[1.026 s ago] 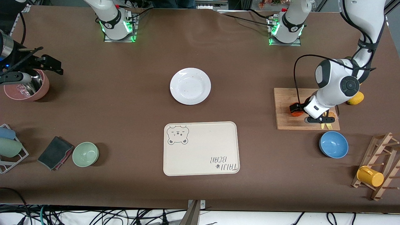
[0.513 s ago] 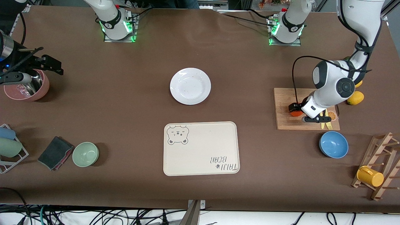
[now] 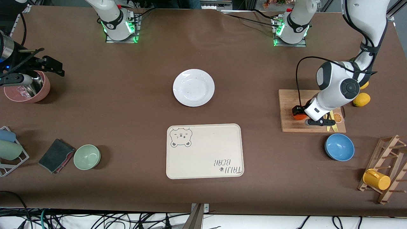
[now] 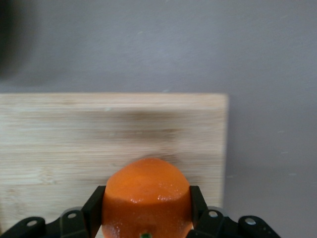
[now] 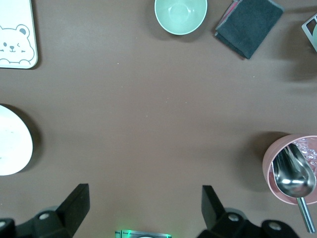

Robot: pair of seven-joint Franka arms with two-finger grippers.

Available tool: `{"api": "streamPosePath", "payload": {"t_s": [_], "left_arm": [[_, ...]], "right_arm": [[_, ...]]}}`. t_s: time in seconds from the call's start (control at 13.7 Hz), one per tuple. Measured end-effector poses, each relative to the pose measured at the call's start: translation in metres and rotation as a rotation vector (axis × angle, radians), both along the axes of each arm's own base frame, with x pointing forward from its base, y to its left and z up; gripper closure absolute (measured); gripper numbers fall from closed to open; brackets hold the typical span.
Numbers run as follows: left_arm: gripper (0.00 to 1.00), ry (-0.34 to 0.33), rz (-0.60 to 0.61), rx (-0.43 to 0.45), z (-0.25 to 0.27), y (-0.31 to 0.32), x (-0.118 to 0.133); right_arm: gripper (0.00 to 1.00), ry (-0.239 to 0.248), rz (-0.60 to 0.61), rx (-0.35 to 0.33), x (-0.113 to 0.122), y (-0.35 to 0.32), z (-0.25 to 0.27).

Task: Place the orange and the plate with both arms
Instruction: 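Carry the orange with the left gripper over the white plate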

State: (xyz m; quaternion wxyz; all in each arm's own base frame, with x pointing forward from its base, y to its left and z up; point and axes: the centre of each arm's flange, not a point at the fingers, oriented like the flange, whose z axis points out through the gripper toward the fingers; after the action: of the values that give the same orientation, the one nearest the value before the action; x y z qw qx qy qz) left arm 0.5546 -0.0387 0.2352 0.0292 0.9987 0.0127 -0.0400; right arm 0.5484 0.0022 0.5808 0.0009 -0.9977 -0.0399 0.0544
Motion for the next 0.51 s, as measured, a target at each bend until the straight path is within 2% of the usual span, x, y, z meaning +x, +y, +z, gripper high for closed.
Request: {"api": "streamPosePath", "payload": {"t_s": [0.29, 0.51], "left_arm": [[0.30, 0.024, 0.133, -0.029, 0.047, -0.104, 0.014], [0.30, 0.027, 0.241, -0.039, 0.068, -0.188, -0.001]], "right_arm": [[0.00, 0.000, 0.000, 0.000, 0.000, 0.000, 0.000], [0.00, 0.000, 0.000, 0.000, 0.000, 0.000, 0.000]]}}
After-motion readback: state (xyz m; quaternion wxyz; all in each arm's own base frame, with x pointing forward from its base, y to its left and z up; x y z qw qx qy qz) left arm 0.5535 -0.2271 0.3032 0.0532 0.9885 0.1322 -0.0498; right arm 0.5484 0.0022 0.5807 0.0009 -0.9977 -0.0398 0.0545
